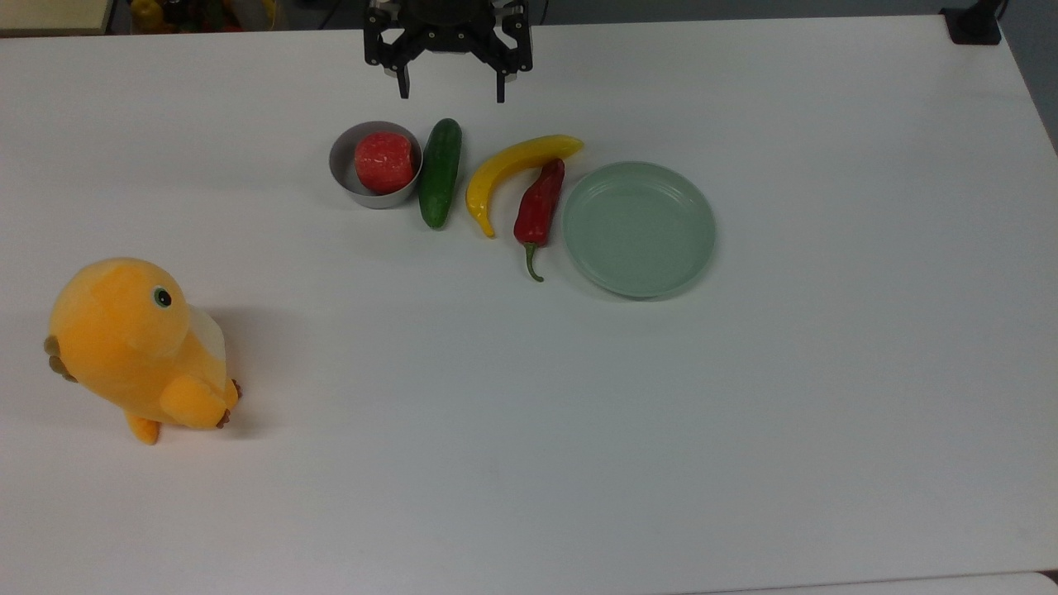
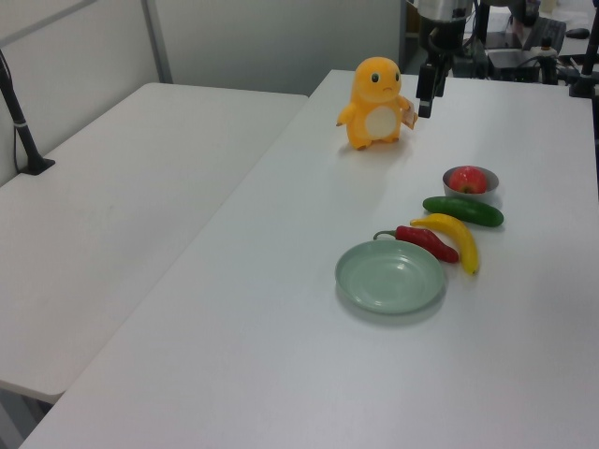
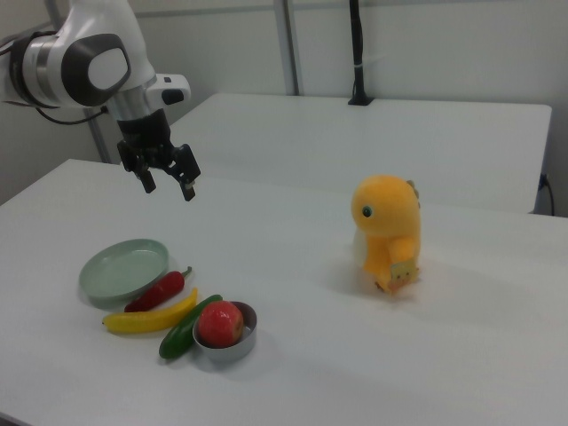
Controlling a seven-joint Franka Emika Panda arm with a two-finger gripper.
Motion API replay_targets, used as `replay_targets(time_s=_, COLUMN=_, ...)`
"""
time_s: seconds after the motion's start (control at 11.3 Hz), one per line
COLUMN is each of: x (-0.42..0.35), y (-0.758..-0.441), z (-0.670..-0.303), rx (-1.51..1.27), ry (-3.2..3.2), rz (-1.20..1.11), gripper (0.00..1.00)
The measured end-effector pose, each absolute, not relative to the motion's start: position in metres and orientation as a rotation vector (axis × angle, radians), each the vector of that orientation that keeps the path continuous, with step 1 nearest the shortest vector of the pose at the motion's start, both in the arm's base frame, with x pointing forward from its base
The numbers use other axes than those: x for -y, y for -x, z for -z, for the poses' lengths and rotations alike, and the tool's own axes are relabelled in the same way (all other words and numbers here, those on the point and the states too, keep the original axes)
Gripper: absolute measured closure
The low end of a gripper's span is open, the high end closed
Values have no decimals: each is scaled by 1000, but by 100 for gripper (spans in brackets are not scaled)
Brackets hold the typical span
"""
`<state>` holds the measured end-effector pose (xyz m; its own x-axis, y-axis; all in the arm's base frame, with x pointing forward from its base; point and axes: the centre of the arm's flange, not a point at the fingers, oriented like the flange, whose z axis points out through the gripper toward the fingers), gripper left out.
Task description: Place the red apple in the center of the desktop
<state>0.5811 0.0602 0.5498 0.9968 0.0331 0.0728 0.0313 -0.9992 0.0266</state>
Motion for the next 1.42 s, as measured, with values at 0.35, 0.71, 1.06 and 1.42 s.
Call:
replay_targets(time_s=0.35, x=-59, y=-580, z=-546, rx=-49, ry=-3113, rz=-102, gripper=0)
replay_targets(time_s=0.71, x=-57, y=-580, z=-542, rx=-46, ry=-3109, rz=-90, gripper=0)
replay_targets(time_s=1.06, x=-39, y=-573, z=-505, rx=-187, ry=-2991, rz=27, gripper=0)
replay_targets(time_s=1.42, x=-1, y=-562, z=-465, rx=-331, ry=-2921, rz=169, gripper=0)
